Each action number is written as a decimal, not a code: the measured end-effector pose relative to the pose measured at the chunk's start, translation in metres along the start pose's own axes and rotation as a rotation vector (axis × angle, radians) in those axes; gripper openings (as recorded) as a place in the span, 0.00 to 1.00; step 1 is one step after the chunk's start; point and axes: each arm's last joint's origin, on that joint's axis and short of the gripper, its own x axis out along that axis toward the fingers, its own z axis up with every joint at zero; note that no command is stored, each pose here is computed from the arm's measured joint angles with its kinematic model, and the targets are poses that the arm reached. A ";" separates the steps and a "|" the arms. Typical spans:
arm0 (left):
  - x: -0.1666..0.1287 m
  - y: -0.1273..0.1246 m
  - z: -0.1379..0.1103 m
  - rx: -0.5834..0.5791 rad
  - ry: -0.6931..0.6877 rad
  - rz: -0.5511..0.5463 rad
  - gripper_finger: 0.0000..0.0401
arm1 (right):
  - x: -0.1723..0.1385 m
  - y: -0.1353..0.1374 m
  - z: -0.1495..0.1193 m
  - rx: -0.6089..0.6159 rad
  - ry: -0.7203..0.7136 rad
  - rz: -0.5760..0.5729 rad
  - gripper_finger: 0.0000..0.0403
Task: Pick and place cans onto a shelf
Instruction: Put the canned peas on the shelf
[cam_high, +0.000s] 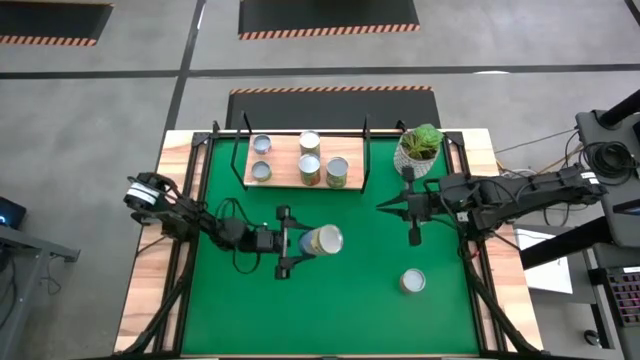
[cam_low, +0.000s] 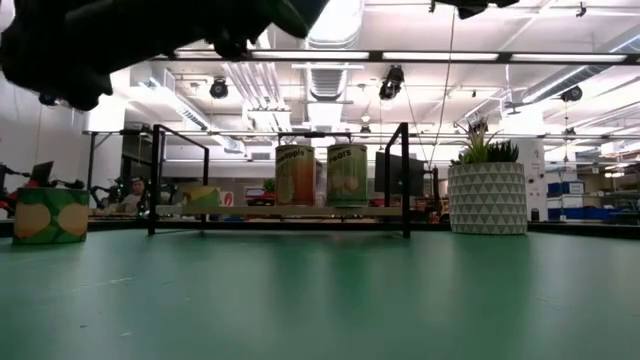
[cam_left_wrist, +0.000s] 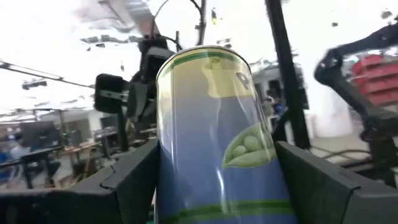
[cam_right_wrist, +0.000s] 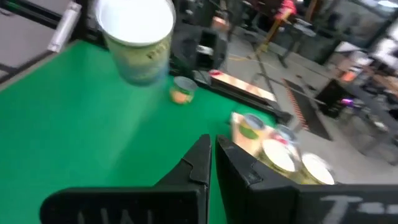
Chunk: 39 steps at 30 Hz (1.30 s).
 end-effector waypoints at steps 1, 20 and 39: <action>-0.001 0.000 -0.001 0.002 0.009 -0.010 0.69 | 0.005 0.001 0.000 0.008 -0.014 0.018 0.03; -0.022 -0.001 -0.012 0.006 0.071 -0.060 0.69 | 0.079 0.004 0.030 0.158 0.070 0.096 0.54; -0.020 0.005 -0.014 0.093 0.146 0.150 0.69 | 0.147 0.004 0.056 0.180 0.323 0.088 0.92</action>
